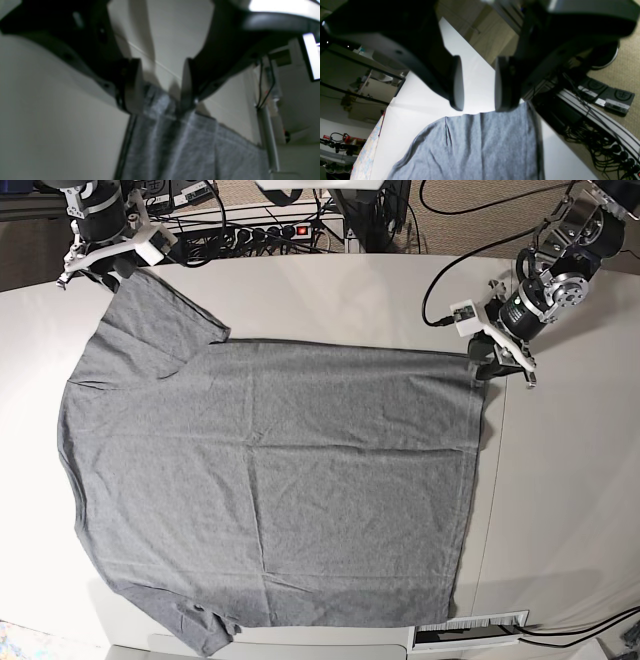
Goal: Fold the T-shirt properly
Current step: 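Grasp the shoulder corners with both grippers and pull them apart, then adjust the right gripper's grip on the shoulder seam near the collar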
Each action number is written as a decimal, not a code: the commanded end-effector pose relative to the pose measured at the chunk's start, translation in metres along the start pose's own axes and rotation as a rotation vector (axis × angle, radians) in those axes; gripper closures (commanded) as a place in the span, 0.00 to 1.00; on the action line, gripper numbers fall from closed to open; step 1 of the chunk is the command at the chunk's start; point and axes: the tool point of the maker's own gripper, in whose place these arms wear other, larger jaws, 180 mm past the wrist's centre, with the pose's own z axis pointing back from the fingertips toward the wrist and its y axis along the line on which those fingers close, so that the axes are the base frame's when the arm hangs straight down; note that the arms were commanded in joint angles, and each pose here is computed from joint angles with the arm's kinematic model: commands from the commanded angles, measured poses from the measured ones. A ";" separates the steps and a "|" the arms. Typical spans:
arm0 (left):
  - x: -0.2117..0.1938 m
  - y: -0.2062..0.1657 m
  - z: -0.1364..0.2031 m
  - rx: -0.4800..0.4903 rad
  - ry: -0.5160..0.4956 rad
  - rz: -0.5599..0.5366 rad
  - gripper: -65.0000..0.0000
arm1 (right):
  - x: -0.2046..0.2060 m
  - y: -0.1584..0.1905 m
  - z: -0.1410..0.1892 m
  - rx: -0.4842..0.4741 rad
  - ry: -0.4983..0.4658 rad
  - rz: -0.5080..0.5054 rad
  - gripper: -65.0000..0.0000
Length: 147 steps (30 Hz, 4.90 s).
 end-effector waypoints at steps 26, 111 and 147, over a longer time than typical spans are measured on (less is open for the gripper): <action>0.001 -0.014 0.016 -0.161 -0.058 -0.054 0.57 | -0.002 -0.010 0.002 -0.040 0.015 0.023 0.67; -0.047 -0.063 0.036 -0.197 0.148 -0.036 1.00 | 0.001 0.054 -0.050 0.369 -0.107 -0.160 0.52; -0.046 -0.063 0.036 -0.198 0.141 -0.036 1.00 | -0.032 0.069 -0.072 0.437 0.023 -0.297 1.00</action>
